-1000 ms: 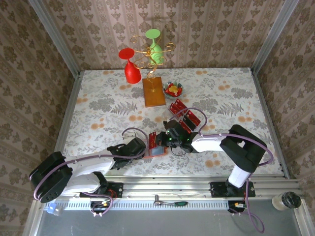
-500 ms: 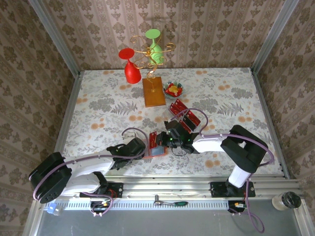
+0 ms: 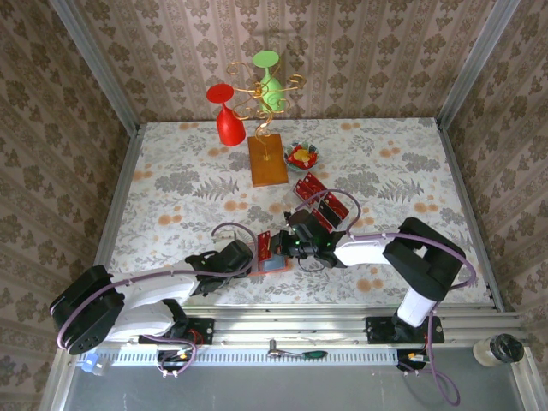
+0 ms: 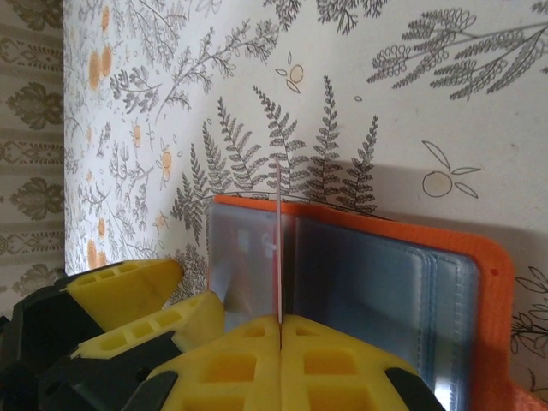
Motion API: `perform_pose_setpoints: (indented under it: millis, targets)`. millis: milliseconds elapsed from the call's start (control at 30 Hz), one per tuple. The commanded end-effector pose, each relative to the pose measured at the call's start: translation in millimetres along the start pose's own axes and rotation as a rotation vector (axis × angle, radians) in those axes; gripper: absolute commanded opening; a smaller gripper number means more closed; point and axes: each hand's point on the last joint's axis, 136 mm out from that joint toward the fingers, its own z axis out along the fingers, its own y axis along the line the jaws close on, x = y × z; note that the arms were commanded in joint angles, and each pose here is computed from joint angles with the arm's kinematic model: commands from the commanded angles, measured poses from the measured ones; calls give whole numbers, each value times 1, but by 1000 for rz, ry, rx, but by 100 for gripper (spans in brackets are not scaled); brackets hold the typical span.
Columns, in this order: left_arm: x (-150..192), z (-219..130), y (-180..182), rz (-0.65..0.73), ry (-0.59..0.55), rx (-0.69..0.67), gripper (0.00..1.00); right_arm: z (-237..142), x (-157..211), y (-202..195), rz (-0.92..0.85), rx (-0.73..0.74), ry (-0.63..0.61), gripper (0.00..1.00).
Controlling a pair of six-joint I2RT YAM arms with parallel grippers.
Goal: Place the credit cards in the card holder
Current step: Insert the credit card into the card slot.
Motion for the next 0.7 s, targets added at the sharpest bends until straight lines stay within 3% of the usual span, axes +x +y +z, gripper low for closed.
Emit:
perform_pose_setpoints:
  millis: [0, 667]
  targets:
    - [16, 1, 13, 14, 54, -39, 63, 6, 6, 5, 9, -21, 26, 0]
    - [16, 2, 12, 14, 54, -37, 64, 10, 19, -1, 10, -15, 56, 0]
